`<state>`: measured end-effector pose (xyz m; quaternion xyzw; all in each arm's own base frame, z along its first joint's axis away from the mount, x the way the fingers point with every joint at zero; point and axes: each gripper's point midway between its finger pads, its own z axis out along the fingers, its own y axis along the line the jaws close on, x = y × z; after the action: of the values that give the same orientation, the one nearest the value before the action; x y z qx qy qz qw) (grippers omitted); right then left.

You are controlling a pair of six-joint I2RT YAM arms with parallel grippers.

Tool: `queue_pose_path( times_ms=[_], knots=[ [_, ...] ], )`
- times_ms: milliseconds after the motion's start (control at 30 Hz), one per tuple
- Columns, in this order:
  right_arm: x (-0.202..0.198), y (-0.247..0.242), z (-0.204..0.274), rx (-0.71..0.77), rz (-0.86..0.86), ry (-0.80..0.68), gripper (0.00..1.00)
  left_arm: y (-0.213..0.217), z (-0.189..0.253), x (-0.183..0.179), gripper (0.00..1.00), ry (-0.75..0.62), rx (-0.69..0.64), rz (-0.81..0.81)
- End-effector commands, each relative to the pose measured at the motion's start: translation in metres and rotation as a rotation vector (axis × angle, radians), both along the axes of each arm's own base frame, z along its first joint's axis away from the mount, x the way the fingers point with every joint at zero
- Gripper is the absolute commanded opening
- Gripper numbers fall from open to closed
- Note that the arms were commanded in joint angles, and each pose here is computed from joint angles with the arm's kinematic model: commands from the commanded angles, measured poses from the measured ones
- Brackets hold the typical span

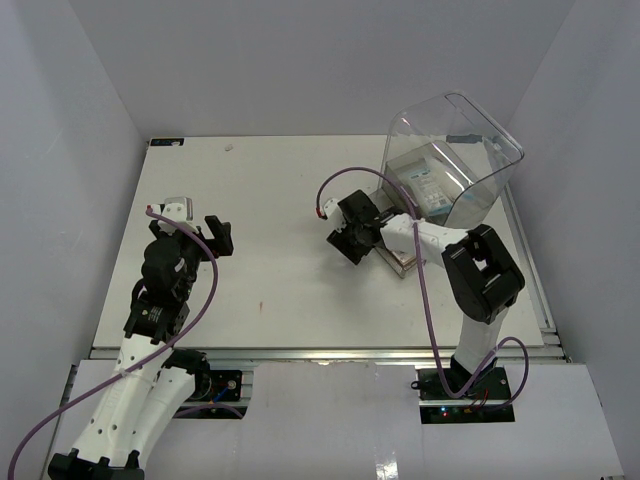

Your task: Organize the makeup

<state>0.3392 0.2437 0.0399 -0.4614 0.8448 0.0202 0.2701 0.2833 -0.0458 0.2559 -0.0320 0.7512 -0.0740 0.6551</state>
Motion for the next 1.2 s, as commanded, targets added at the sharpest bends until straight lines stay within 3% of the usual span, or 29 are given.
queue_pose_path(
  times_ms=[0, 67, 267, 500, 867, 1167],
  knots=[
    [0.033, -0.036, 0.004, -0.141, -0.158, -0.149, 0.81, -0.001, 0.008, 0.000, 0.98, -0.020, -0.005, -0.010],
    [0.040, -0.044, 0.007, -0.157, -0.185, -0.174, 0.90, -0.001, 0.007, 0.000, 0.98, -0.019, -0.005, -0.010],
    [0.059, -0.070, 0.016, -0.210, -0.320, -0.236, 0.90, -0.002, 0.008, 0.000, 0.98, -0.021, -0.005, -0.013],
    [0.034, -0.040, 0.004, -0.035, -0.177, -0.038, 0.90, -0.002, 0.008, -0.001, 0.98, -0.022, -0.005, -0.013],
    [0.087, -0.126, 0.018, -0.247, -0.552, -0.268, 0.90, -0.001, 0.008, -0.001, 0.98, -0.023, -0.005, -0.009],
    [0.084, -0.128, 0.026, -0.206, -0.535, -0.323, 0.90, -0.001, 0.008, -0.001, 0.98, -0.023, -0.006, -0.013]
  ],
)
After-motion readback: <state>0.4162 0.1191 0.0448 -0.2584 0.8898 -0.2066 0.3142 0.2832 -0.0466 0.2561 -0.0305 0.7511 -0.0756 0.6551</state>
